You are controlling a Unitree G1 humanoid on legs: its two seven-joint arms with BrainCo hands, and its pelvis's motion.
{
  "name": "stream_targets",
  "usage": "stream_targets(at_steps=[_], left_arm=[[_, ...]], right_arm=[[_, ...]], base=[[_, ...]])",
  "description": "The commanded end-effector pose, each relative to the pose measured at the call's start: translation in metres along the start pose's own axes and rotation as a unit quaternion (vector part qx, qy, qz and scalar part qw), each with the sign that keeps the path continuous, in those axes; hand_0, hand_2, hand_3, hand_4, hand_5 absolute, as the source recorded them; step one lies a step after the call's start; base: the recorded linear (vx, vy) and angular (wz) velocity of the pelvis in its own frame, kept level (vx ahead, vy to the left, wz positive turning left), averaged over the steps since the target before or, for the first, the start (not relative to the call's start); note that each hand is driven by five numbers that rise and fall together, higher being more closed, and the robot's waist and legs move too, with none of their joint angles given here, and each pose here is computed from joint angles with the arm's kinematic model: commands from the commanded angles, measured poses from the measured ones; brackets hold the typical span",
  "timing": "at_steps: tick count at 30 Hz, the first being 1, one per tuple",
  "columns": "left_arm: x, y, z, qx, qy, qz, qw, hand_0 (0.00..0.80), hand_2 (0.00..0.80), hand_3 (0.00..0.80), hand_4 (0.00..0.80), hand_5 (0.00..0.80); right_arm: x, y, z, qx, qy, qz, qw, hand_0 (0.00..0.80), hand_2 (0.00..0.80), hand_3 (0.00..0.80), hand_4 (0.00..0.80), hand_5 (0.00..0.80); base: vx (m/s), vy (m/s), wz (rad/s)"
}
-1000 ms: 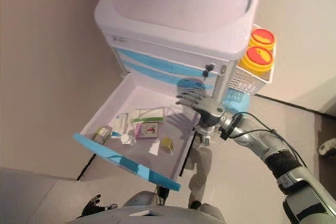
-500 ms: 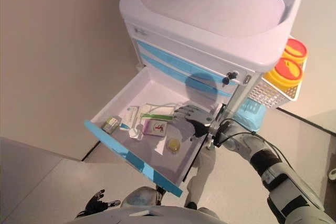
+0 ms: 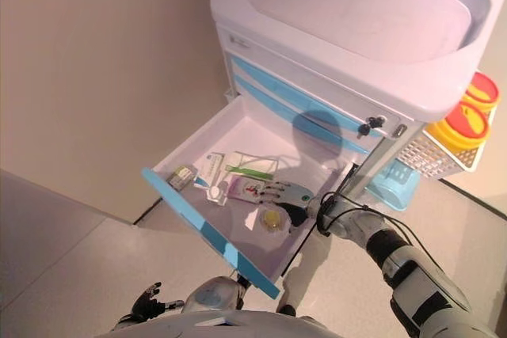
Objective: Open the drawer and pick up the medicine
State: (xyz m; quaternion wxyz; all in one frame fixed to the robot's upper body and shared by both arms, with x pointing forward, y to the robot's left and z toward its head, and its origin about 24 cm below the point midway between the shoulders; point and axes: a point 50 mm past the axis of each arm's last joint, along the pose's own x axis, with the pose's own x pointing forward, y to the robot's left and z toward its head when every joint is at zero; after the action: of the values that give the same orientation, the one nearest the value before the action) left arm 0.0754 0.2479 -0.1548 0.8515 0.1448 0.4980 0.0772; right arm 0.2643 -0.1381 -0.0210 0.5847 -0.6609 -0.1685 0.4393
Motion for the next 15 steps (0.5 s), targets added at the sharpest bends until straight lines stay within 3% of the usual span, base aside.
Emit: stream_targets(at_steps=[1, 15], left_arm=[[0.000, -0.003, 0.000, 0.044, -0.009, -0.012, 0.999, 0.000, 0.000, 0.000, 0.000, 0.000], [-0.002, -0.009, -0.002, 0.053, -0.016, -0.027, 0.998, 0.000, 0.000, 0.000, 0.000, 0.000]], right_arm=[[0.008, -0.011, 0.011, -0.016, -0.043, -0.028, 0.999, 0.000, 0.000, 0.000, 0.000, 0.000], [0.005, 0.014, 0.015, 0.004, -0.019, -0.032, 0.999, 0.000, 0.000, 0.000, 0.000, 0.000]], base=[[0.036, 0.001, 0.11], [0.009, 0.003, 0.01]])
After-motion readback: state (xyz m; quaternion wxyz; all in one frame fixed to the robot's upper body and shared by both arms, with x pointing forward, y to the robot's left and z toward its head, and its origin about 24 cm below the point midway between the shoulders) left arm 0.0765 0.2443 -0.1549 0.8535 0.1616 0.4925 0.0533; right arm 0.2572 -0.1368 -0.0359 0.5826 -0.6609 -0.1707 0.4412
